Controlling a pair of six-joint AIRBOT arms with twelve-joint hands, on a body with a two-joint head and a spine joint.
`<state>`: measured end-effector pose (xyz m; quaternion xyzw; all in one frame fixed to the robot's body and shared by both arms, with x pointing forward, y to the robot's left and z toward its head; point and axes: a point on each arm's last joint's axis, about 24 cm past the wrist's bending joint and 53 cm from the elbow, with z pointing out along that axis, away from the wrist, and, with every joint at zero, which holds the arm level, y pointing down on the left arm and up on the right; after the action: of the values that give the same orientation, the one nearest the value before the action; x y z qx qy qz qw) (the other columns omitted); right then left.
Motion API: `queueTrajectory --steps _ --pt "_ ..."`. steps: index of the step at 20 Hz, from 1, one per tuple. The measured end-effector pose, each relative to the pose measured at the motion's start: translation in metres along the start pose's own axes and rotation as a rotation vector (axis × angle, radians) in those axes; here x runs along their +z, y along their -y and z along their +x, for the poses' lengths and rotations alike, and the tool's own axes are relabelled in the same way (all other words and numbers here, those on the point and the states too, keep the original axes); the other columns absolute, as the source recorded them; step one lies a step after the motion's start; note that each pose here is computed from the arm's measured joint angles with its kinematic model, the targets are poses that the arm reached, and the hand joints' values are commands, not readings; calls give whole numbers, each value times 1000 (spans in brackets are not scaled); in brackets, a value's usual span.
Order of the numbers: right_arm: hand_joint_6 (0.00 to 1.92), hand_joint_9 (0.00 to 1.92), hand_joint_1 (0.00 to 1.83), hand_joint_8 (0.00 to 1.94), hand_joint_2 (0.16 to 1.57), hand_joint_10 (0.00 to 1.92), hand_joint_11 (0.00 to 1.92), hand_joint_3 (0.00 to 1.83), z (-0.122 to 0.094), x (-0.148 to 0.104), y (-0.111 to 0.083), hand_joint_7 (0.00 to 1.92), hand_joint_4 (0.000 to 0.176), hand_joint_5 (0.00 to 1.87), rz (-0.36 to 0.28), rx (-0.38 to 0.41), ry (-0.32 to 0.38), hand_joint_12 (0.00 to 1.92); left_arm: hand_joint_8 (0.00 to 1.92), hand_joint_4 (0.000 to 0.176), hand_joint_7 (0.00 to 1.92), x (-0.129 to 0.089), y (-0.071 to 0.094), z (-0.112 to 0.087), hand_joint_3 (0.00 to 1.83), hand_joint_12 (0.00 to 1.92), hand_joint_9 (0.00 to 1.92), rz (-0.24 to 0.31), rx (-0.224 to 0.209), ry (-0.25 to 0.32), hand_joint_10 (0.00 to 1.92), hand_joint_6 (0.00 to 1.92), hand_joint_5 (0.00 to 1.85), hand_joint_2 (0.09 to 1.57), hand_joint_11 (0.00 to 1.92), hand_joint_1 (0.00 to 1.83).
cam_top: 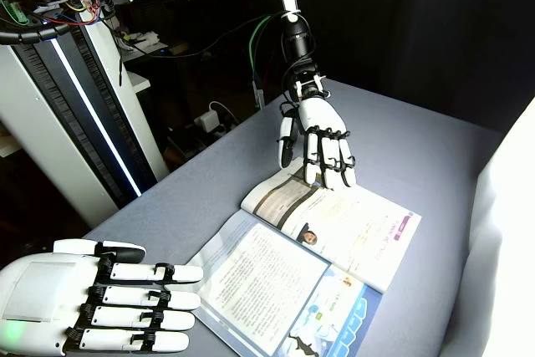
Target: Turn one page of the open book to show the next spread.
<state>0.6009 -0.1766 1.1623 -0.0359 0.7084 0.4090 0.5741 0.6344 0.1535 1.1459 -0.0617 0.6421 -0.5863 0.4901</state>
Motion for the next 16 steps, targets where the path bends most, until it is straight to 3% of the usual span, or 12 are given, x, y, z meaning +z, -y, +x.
queueTrajectory --steps 4,5,6,7,8,9,10,11,12,13,16 --pt "0 110 698 7 1342 163 0 2 0 0 0 131 0 97 -1 6 2 1317 1 0 149 0 0 1 5 1250 220 1 -2 -3 14 6 159 1361 0 149" --pt "4 91 680 1 1346 148 0 3 0 0 0 111 0 106 -1 7 1 1317 0 3 111 0 0 0 2 1116 158 0 -3 -1 6 11 188 1359 0 167" --pt "11 36 698 0 1331 138 0 0 1 1 0 67 0 138 -1 7 -2 1276 0 37 21 0 0 0 2 712 31 0 -3 -2 0 8 166 1363 0 153" --pt "4 8 701 4 1311 112 0 0 4 1 1 32 0 129 1 3 -13 1185 0 30 3 0 0 1 2 297 5 0 -1 -4 0 20 132 1363 0 187" --pt "2 1 699 3 1308 113 0 0 6 2 0 25 0 127 1 -2 -25 1126 0 29 0 0 0 0 1 59 0 -1 0 -4 0 13 127 1363 0 194" --pt "2 1 699 3 1308 113 0 0 9 3 1 25 0 127 2 -9 -44 1126 0 29 0 -1 0 -1 1 59 0 -5 6 -5 0 13 127 1363 0 194" --pt "0 0 518 0 1309 22 0 0 13 7 -1 4 0 25 -1 -20 -77 773 0 0 0 -3 0 -7 0 13 0 -12 21 -4 0 2 77 1359 3 199" --pt "0 0 518 0 1309 22 0 0 16 8 -1 4 0 25 -1 -27 -93 773 0 0 0 -4 0 -9 0 13 0 -18 30 -2 0 2 77 1359 3 199" --pt "0 0 264 0 1290 4 0 0 20 10 -1 0 0 4 1 -36 -116 154 0 29 0 -5 0 -14 0 2 0 -21 40 4 0 0 15 1344 0 227" --pt "0 0 128 0 1276 0 0 0 26 10 0 0 0 0 4 -54 -152 5 0 6 0 -7 0 -18 0 0 0 -26 51 9 0 0 0 1319 0 177" --pt "0 0 215 0 1252 0 0 0 45 15 3 0 0 0 13 -76 -241 0 0 0 0 -10 1 -21 0 0 0 -42 71 2 0 0 0 1278 0 11"
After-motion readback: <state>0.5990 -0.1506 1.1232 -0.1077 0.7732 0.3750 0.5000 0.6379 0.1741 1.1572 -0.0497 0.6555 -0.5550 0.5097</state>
